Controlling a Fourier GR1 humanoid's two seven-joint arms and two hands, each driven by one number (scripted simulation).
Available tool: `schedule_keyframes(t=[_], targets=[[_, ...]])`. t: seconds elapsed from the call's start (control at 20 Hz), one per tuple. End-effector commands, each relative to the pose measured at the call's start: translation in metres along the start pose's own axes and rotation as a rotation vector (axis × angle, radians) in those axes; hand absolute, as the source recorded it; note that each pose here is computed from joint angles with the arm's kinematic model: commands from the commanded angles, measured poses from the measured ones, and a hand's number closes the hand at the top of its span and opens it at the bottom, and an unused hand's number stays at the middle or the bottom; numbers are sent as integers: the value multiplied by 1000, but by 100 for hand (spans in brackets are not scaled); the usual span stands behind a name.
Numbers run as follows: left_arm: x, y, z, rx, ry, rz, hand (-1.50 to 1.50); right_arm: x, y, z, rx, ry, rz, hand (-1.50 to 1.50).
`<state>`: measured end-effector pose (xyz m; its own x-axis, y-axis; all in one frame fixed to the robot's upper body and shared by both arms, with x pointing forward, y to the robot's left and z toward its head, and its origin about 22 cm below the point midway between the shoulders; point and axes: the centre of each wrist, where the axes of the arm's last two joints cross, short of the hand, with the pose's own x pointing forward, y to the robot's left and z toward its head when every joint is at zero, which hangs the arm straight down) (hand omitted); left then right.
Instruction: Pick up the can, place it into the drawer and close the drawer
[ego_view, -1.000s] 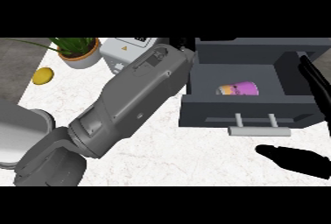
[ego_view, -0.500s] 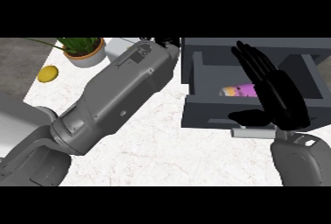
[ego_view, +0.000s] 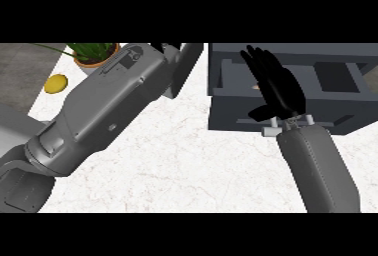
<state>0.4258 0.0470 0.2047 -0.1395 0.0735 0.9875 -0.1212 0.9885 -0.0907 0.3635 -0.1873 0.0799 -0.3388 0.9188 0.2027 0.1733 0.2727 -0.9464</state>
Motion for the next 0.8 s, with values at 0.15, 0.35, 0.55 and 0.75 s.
schedule_keyframes(t=[0.15,0.35,0.55,0.75], targets=[[11,30,-1,20,-20,8,-150,-23,35,-21,27,57,85,-150],[0,26,10,11,0,2,-150,-26,52,-23,-15,73,139,-150],[19,30,7,9,-9,-7,-150,-38,59,-26,-70,90,126,-150],[20,57,6,1,-12,5,-150,-43,58,-32,-100,110,160,-150]])
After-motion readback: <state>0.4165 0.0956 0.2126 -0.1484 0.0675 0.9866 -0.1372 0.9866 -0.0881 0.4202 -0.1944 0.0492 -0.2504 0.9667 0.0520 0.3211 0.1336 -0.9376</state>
